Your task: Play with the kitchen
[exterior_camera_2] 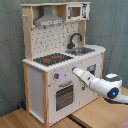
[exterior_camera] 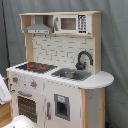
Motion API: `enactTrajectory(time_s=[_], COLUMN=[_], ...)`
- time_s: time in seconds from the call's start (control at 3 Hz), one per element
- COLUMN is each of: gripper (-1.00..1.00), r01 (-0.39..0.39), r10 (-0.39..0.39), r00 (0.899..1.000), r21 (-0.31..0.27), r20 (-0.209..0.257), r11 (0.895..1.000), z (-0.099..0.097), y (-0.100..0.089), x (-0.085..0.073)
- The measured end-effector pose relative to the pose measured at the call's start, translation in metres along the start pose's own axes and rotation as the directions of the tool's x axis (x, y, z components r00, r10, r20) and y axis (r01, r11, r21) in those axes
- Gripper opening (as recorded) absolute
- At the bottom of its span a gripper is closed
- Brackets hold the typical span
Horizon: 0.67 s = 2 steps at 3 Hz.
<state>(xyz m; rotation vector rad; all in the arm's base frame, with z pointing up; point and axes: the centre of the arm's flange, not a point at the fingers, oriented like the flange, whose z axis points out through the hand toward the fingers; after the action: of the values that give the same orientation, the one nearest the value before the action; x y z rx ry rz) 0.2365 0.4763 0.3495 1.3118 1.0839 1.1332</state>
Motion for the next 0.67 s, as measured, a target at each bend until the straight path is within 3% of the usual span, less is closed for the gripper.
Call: enactTrajectory(time_s=[0.33,0.67], gripper=[1.0,1.0], r01=[0.105,0.208], r10=[-0.105,-0.209], r00=[0.994,0.977], r21=[-0.029,-0.055], r20=[-0.023,-0.03], r11=[0.994,0.977], z=[-0.015,-0.024], y=[0.008,0.011], x=[0.021,0.037])
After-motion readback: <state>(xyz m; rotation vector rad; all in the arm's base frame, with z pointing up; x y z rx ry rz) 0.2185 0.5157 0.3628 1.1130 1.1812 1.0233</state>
